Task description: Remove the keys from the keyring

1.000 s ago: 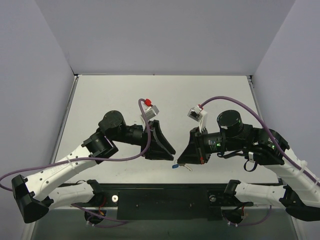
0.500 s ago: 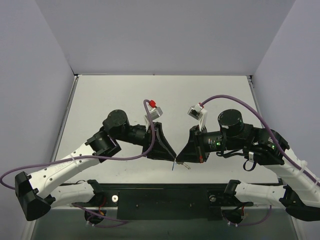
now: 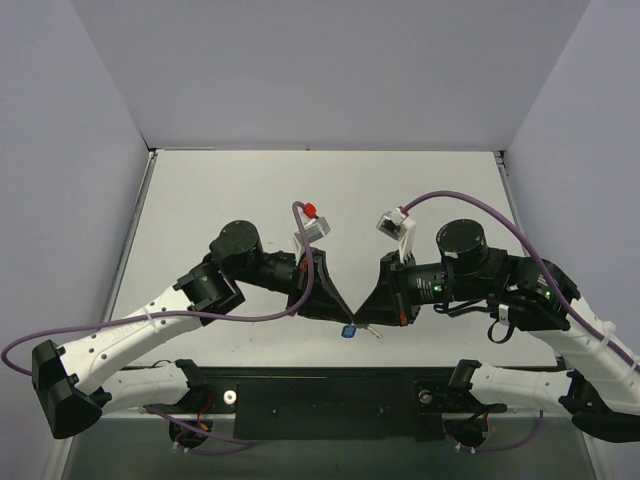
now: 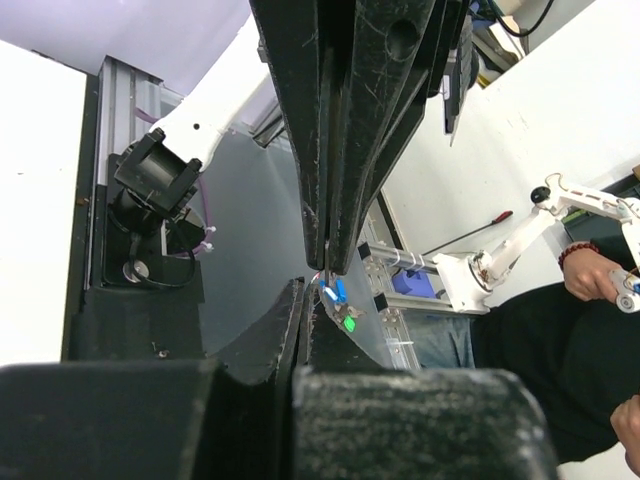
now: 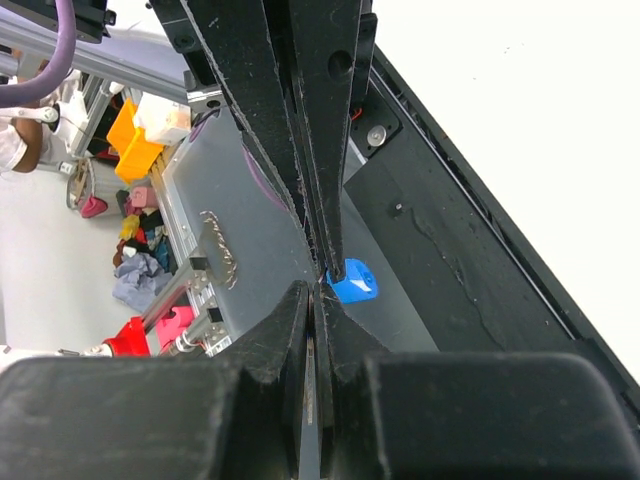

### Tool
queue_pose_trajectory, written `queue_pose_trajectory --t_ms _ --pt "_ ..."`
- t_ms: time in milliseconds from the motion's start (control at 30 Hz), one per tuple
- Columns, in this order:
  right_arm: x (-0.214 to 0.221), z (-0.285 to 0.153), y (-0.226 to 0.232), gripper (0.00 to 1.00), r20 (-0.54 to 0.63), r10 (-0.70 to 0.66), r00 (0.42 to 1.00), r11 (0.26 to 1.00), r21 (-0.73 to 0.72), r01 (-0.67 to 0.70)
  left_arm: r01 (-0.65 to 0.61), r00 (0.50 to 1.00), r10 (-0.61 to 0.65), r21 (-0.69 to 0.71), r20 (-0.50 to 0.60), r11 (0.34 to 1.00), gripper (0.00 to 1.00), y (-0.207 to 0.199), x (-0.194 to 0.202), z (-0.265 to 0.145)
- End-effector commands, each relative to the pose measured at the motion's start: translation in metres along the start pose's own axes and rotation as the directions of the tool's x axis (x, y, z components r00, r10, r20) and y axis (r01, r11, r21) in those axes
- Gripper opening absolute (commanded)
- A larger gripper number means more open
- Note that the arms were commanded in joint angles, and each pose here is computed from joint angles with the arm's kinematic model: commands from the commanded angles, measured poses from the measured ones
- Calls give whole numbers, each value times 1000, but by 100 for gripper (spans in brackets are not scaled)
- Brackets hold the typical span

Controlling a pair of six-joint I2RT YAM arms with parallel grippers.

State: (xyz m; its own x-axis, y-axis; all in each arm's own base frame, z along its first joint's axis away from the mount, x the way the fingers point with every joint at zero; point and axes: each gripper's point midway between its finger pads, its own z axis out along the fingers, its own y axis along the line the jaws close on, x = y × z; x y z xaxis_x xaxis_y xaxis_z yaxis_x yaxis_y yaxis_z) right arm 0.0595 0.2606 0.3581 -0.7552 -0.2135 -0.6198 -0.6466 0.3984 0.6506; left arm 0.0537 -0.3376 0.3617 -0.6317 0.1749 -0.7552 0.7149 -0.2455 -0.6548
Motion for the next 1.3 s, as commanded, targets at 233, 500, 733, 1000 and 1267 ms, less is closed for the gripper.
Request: queue_pose_trajectory --t_ms 233,500,733,1000,1267 --pt "-15 -2 -14 0 98 -24 995 996 88 15 21 976 7 -122 220 992 0 -1 -38 -7" --pt "-19 -7 -20 0 136 -35 990 992 125 18 68 953 -22 -145 301 987 0 3 -45 -12" --pt "-23 -9 -26 0 162 -38 986 988 157 13 115 918 -39 -170 396 979 0 9 -54 -19" --pt "-26 -9 -28 0 175 -41 984 985 171 10 146 893 -51 -181 447 972 0 11 -60 -21" --pt "-24 -8 -27 0 164 -44 986 986 165 16 135 917 -31 -236 397 962 0 17 -56 -19"
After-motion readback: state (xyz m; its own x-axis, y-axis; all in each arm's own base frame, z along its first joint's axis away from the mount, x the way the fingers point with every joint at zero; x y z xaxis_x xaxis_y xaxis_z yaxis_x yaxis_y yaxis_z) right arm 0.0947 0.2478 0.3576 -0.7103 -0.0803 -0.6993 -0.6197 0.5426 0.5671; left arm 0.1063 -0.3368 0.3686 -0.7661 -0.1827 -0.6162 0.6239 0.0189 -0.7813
